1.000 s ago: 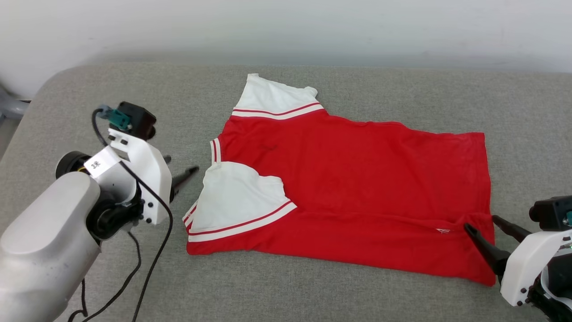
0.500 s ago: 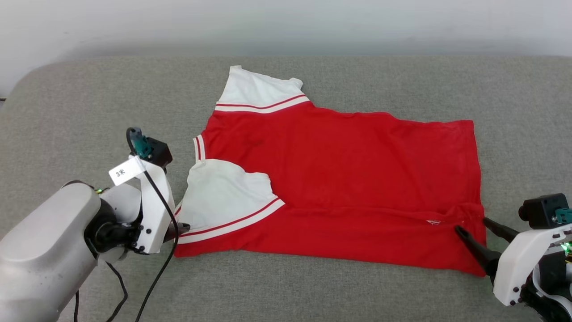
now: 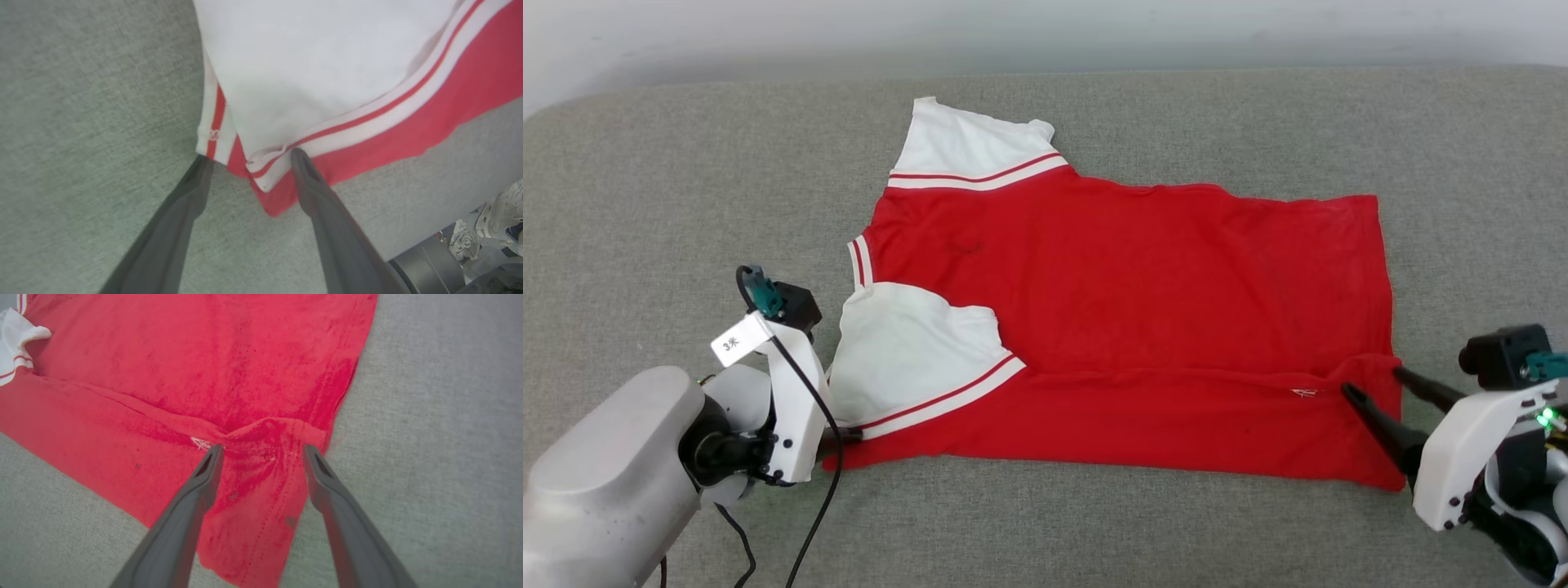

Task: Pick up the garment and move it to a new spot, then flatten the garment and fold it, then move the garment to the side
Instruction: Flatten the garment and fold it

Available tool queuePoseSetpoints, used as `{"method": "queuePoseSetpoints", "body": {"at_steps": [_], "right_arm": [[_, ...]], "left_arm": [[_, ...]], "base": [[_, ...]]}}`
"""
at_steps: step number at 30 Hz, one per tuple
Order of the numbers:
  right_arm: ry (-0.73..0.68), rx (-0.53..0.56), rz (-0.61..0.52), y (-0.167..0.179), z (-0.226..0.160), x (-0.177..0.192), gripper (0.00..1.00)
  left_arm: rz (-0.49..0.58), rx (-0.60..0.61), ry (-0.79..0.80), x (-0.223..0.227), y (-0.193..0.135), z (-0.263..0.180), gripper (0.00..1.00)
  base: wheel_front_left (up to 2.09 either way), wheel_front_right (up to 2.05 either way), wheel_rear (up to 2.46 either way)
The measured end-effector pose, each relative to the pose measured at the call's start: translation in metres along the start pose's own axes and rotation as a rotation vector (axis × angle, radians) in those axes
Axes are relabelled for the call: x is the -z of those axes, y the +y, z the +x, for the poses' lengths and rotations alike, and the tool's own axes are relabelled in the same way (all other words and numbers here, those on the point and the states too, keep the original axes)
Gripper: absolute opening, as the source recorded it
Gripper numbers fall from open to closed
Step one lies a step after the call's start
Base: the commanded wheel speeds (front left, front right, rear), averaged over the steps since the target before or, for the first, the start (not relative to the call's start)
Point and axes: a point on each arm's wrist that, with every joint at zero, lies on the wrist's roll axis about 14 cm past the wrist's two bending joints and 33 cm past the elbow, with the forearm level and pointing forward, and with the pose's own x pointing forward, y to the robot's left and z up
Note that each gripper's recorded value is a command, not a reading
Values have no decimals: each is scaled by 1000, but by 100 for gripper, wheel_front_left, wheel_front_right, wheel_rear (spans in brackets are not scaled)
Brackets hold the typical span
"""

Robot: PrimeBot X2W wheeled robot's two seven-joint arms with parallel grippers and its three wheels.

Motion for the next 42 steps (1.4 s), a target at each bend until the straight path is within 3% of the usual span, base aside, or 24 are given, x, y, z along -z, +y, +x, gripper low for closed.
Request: {"method": "queuePoseSetpoints", "body": {"at_steps": [4, 12, 22, 34, 40, 41, 42], "right_arm": [[-39, 10, -68, -4, -5, -22, 100], [-8, 74, -213, -22, -30, -60, 100], [414, 30, -185, -24, -48, -4, 100], [581, 0, -30, -9, -13, 53, 100], [612, -1, -6, -6, -5, 72, 100], [604, -1, -4, -6, -5, 72, 88], [589, -3, 2, -6, -5, 70, 16]], "left_arm": [[-13, 24, -59, -8, -7, -4, 0], [67, 39, -196, -30, -21, -27, 0], [118, 55, -280, -40, -32, -40, 0], [115, 43, -262, -36, -25, -29, 0], [101, 39, -261, -33, -23, -25, 0], [98, 40, -266, -33, -24, -26, 0], [93, 41, -272, -33, -24, -26, 0]], "base": [[0, 0, 0], [0, 0, 0], [0, 0, 0], [0, 0, 0], [0, 0, 0], [0, 0, 0], [0, 0, 0]]}}
